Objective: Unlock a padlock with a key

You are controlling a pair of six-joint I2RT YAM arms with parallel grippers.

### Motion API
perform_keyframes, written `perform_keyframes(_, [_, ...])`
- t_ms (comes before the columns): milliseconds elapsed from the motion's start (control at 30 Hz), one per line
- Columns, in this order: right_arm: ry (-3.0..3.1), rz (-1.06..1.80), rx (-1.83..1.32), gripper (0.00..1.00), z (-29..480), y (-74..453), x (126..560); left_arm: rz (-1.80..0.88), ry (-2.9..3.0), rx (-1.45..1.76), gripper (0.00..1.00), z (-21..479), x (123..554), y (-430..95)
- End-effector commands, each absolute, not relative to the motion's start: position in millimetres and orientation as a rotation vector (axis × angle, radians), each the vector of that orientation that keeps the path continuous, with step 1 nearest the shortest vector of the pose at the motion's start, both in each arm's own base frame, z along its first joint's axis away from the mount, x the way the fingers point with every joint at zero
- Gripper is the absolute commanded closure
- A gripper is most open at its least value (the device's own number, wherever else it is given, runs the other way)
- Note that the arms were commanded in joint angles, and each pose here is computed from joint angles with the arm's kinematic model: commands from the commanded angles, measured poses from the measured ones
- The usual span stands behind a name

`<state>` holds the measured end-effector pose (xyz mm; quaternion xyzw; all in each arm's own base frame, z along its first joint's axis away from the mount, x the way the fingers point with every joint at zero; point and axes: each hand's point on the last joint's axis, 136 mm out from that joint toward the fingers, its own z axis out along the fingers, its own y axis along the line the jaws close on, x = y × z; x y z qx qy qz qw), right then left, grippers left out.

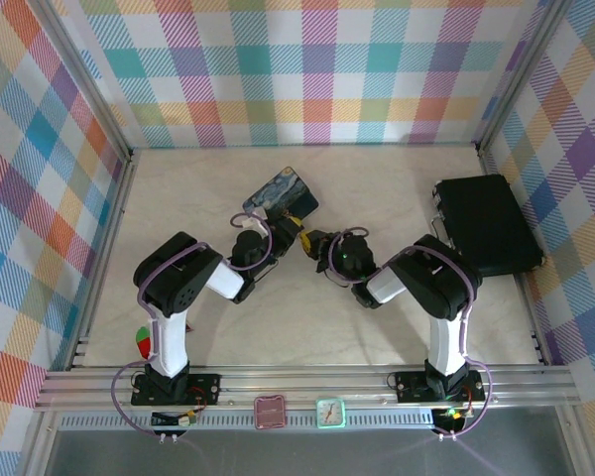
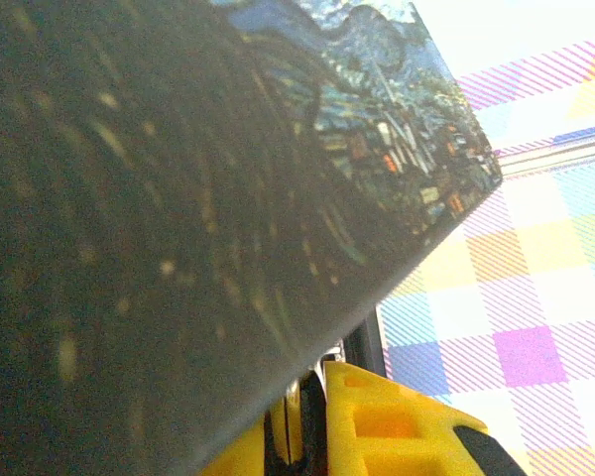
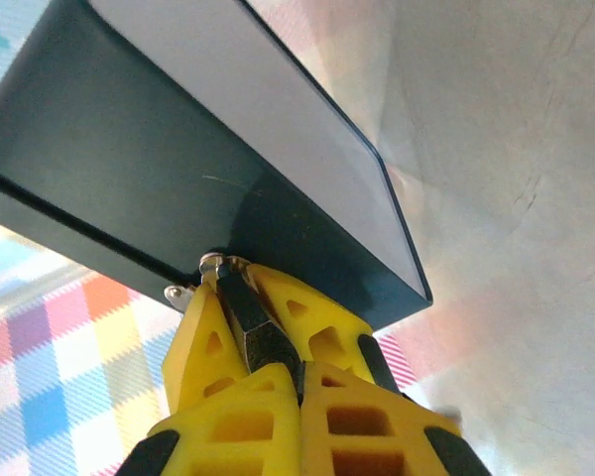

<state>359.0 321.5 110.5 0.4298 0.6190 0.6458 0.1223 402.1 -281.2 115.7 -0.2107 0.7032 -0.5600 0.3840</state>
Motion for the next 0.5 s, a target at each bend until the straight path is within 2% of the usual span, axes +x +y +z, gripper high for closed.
perform_keyframes(0, [1.427, 2.566, 1.401, 1.00, 238.4, 380.0, 340.6, -1.447, 1.813, -0.342, 1.00, 116.1, 388.8, -303.7])
perform_keyframes(133, [1.346, 2.683, 1.374, 1.00, 269.9, 392.9, 349.4, -1.454, 1.820, -0.318, 1.00, 111.4, 391.4, -310.5])
perform_keyframes(300, [1.299, 2.642, 1.529, 1.00, 245.0, 389.2, 355.0, -1.420, 1.818, -0.301, 1.00, 106.1, 391.9, -313.0])
perform_keyframes(467, [1.285, 2.666, 1.513, 1.00, 250.7, 395.6, 359.7, -1.400, 1.818, -0.297, 1.00, 103.3, 393.1, -312.4])
